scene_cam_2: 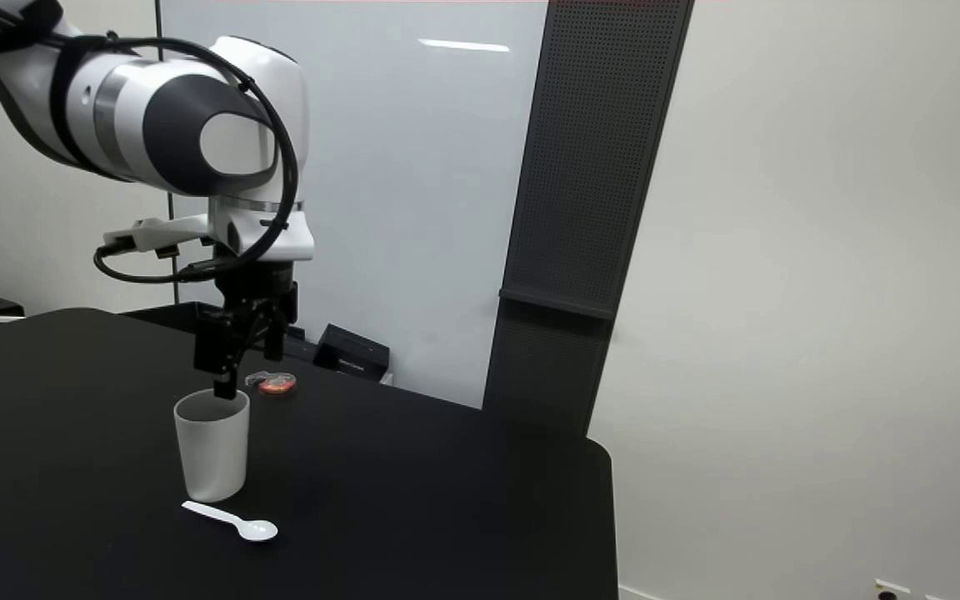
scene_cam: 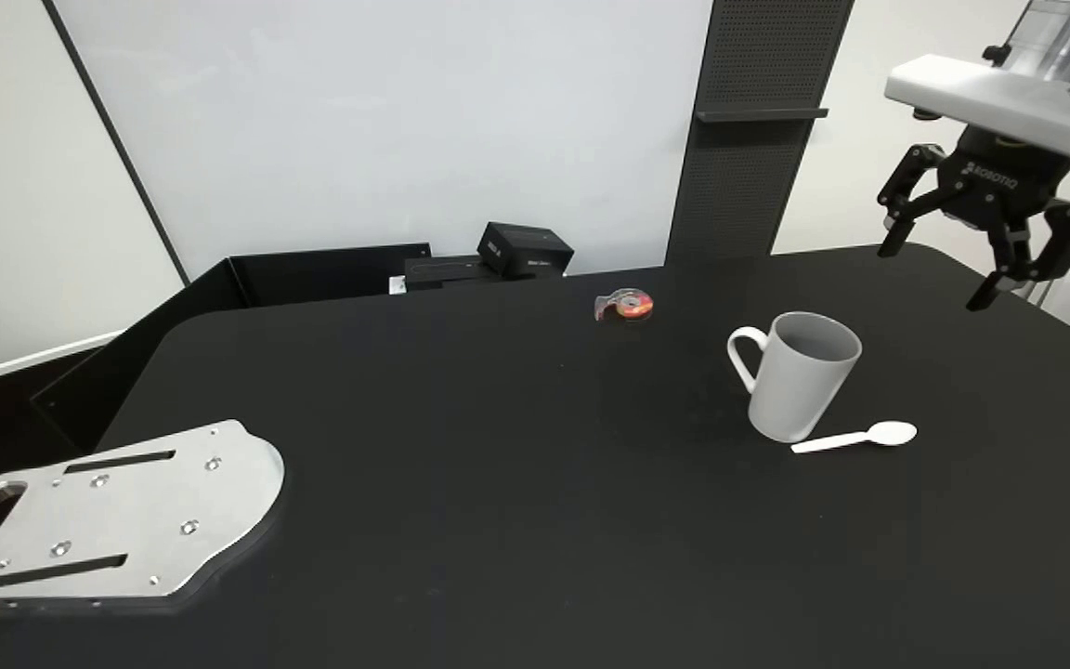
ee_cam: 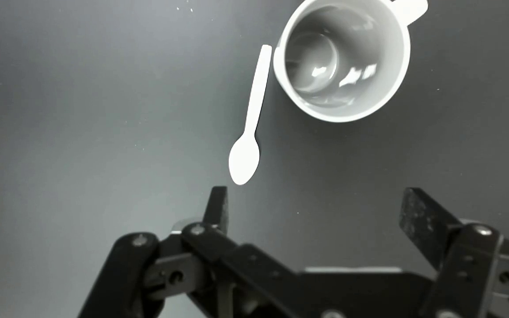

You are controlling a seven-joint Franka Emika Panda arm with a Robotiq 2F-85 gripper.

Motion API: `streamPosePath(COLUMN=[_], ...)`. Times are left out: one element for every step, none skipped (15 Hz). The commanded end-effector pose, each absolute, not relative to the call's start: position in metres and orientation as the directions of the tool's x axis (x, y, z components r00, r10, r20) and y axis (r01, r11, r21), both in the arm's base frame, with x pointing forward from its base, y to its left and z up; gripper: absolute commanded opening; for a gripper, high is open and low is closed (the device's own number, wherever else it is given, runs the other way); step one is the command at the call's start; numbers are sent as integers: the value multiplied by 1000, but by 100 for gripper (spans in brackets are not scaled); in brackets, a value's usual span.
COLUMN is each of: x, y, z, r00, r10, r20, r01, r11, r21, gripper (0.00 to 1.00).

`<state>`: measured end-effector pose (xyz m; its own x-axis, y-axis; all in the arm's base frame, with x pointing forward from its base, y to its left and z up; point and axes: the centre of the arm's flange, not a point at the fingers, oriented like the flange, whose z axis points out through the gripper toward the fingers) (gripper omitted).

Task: Place the spoon in the mug

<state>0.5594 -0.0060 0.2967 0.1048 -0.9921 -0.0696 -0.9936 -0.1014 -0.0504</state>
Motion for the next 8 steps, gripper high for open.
streamPosePath(x=[559,559,560,560,562,564,565,566], y=[-6,-6,-7,-8,-9,-9,-10,-10], z=[297,295,293,290,287,283,279,275], r00=[105,103,98,97,90,84,82,81], r10=[-992,-992,-993,-993,-994,-995,-995,-995], r20=[-70,-80,-65,-65,-60,-55,-55,-57], r01=[-994,-994,-994,-994,-994,-994,-995,-995], r11=[-101,-99,-94,-93,-86,-80,-78,-77], r21=[-50,-51,-55,-59,-67,-68,-67,-68], gripper=[100,100,100,100,100,100,100,100])
